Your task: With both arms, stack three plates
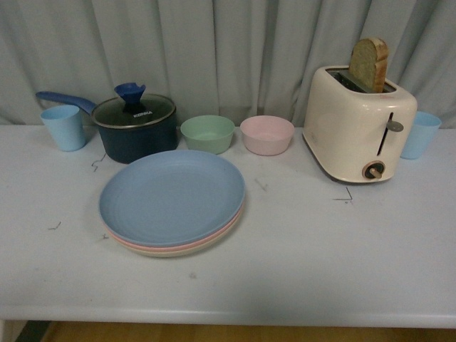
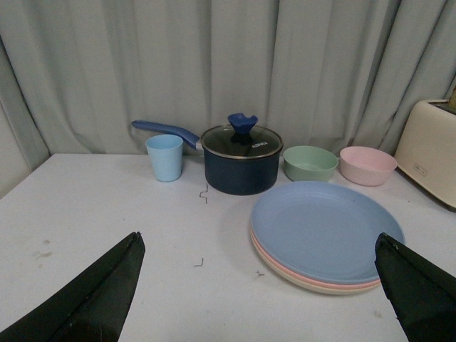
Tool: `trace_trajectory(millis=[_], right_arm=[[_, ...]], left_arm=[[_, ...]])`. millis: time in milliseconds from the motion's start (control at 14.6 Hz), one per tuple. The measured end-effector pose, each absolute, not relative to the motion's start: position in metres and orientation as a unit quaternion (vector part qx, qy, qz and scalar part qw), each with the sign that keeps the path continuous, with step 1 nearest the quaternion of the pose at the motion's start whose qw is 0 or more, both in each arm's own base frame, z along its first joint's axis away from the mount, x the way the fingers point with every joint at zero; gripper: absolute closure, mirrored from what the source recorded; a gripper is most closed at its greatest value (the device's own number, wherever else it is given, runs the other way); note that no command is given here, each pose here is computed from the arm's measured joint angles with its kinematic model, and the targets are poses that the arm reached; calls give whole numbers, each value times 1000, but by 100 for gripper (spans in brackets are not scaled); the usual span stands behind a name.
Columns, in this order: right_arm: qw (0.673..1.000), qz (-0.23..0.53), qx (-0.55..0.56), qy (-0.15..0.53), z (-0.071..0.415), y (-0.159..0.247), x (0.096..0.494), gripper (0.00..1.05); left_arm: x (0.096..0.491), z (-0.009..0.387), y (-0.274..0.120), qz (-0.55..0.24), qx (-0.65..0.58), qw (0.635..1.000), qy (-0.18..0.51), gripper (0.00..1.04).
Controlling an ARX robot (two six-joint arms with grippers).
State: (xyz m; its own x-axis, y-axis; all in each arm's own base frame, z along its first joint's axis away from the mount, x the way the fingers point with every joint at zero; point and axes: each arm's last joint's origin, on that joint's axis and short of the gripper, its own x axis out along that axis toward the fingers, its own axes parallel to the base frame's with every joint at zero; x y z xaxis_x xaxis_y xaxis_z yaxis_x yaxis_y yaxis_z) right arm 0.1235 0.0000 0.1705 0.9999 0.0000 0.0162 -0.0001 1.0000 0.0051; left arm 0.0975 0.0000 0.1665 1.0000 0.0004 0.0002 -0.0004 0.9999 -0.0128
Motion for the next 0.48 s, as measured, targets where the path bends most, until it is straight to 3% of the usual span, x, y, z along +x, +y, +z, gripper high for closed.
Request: trace_trajectory(millis=[480], right_arm=[[1000, 0, 3, -8, 171, 0, 111, 103]], left_arm=[[98, 167, 0, 0, -6, 1000, 0, 7]])
